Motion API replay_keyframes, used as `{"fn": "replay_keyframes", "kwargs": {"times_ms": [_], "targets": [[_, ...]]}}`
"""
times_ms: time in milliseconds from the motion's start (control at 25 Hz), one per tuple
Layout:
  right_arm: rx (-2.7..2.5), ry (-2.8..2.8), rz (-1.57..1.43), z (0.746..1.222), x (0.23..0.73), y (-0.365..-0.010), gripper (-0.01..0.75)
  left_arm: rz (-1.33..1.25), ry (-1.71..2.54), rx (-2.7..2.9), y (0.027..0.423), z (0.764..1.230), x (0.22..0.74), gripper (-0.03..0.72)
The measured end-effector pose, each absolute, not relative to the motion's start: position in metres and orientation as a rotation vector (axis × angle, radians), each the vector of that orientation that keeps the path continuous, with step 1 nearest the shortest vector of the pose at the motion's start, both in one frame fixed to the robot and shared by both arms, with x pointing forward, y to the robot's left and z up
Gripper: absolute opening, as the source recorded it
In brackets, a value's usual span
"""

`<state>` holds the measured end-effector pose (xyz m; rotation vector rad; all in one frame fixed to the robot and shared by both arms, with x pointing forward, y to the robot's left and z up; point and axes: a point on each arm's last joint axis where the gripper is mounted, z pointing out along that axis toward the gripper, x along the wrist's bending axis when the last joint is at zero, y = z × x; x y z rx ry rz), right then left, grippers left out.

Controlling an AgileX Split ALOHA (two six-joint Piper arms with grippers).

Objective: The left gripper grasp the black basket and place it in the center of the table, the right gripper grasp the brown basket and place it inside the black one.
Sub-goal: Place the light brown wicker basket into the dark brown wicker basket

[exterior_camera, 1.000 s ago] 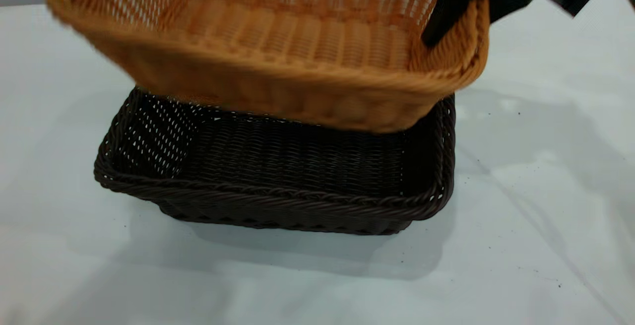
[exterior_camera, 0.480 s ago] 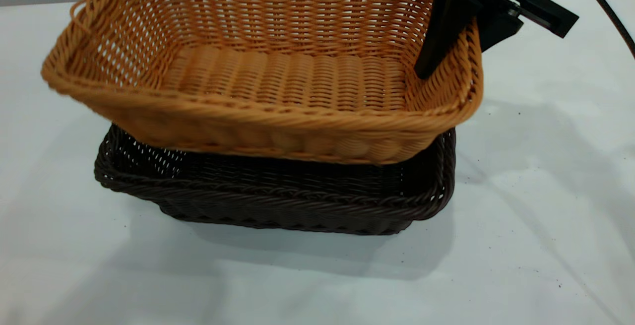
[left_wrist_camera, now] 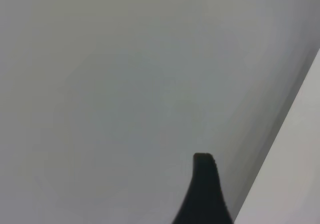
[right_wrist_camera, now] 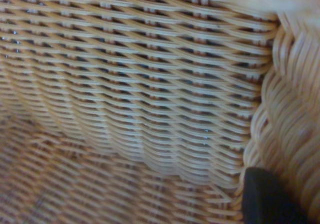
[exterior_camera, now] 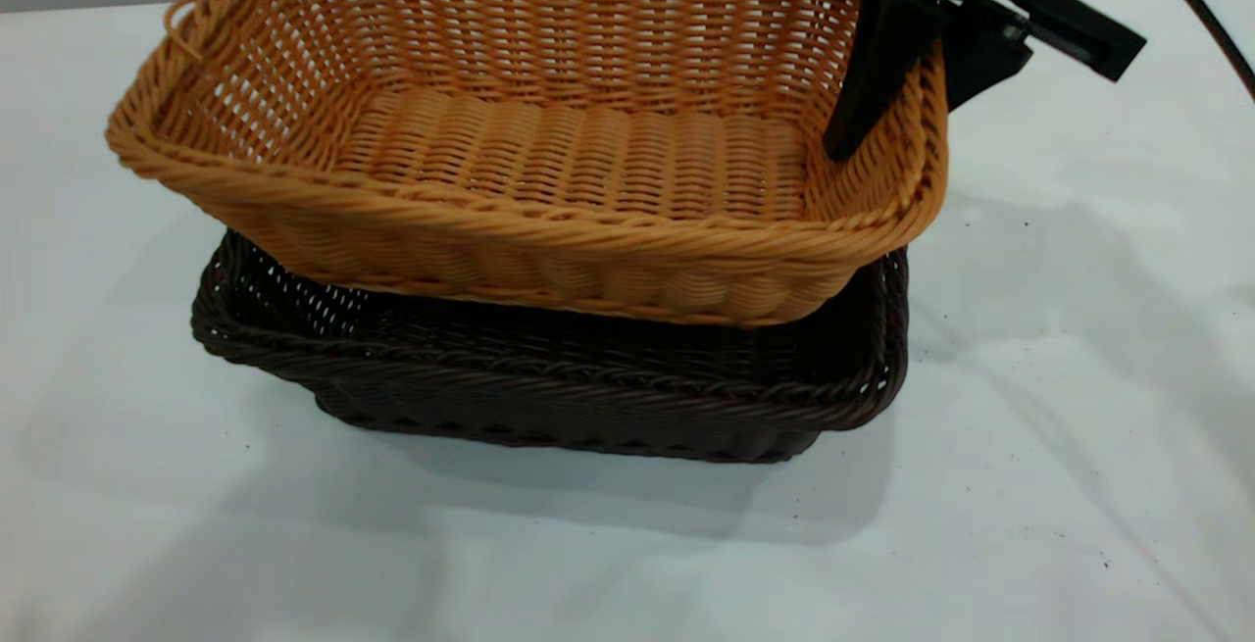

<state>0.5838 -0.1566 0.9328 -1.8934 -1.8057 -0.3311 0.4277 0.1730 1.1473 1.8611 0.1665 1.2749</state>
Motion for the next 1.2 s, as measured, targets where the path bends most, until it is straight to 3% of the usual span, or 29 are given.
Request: {"fn": "replay_keyframes", "kwargs": {"times_ms": [1200], "targets": [[-1.889,-1.833,-0.283,0.924,0.581,-0.148,0.103,1.285,0.169,1.853,0.173,1.148,0.428,0.491]]}}
